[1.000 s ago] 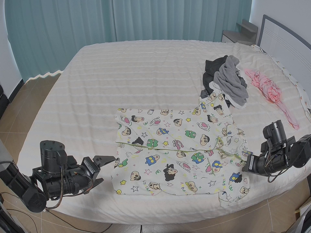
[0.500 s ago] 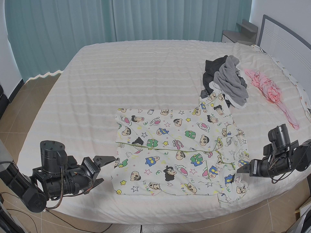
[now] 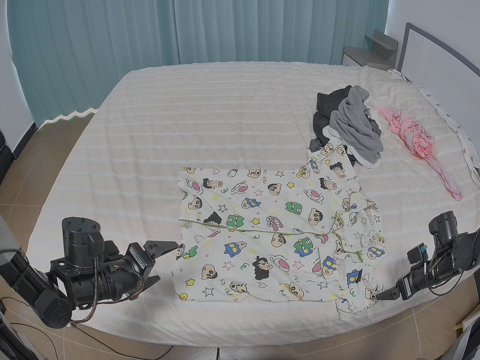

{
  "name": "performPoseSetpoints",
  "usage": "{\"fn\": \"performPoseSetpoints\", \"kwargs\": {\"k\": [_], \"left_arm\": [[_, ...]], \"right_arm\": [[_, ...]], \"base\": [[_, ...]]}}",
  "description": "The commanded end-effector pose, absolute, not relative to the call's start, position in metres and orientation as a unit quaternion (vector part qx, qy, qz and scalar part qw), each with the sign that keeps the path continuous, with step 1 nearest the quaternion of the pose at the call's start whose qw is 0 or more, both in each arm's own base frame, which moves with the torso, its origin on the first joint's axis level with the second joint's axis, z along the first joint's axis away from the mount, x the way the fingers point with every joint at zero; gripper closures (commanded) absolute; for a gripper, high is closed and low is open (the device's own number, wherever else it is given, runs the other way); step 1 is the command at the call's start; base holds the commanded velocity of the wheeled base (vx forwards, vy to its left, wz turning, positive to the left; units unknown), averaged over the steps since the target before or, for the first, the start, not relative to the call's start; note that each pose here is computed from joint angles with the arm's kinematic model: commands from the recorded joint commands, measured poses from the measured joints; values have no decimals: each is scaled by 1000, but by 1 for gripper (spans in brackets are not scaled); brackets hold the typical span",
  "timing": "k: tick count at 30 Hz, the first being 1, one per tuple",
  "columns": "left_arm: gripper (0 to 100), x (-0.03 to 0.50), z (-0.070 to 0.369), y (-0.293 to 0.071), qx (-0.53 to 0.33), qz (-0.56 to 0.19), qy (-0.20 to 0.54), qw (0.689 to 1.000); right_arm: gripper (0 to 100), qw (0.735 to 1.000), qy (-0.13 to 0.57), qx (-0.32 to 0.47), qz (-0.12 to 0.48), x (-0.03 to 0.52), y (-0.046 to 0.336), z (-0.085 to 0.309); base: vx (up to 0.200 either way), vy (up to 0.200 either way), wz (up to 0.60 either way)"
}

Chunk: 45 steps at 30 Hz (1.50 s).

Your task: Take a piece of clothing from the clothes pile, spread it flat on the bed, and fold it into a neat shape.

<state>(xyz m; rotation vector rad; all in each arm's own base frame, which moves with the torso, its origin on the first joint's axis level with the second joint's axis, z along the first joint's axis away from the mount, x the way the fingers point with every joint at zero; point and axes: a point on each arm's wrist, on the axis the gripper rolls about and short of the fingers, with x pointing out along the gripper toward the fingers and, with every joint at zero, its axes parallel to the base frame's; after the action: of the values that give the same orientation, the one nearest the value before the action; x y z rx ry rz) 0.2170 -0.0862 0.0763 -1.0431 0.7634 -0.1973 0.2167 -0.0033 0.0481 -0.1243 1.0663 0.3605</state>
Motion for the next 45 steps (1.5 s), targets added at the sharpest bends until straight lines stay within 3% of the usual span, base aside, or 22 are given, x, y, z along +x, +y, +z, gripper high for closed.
{"fn": "performPoseSetpoints", "kwargs": {"k": [1, 5, 21, 22, 37, 45], "left_arm": [[0, 217, 76, -86, -486, -91, 356, 793], [0, 217, 75, -86, -485, -91, 356, 793], [0, 220, 71, -87, -485, -90, 357, 793], [0, 220, 71, -87, -485, -90, 357, 793], [0, 220, 72, -87, -485, -90, 356, 794], [0, 219, 72, -87, -485, -91, 355, 794]], "right_arm": [[0, 817, 541, -58, 189, 221, -10, 15], [0, 822, 526, -57, 213, 230, -6, -3], [0, 817, 509, -75, 261, 236, 4, -11], [100, 816, 510, -74, 261, 236, 4, -11], [100, 814, 524, -58, 243, 201, -6, -1], [100, 794, 552, -57, 249, 167, -9, -3]], "base": [[0, 0, 0], [0, 0, 0], [0, 0, 0], [0, 0, 0], [0, 0, 0], [0, 0, 0]]}}
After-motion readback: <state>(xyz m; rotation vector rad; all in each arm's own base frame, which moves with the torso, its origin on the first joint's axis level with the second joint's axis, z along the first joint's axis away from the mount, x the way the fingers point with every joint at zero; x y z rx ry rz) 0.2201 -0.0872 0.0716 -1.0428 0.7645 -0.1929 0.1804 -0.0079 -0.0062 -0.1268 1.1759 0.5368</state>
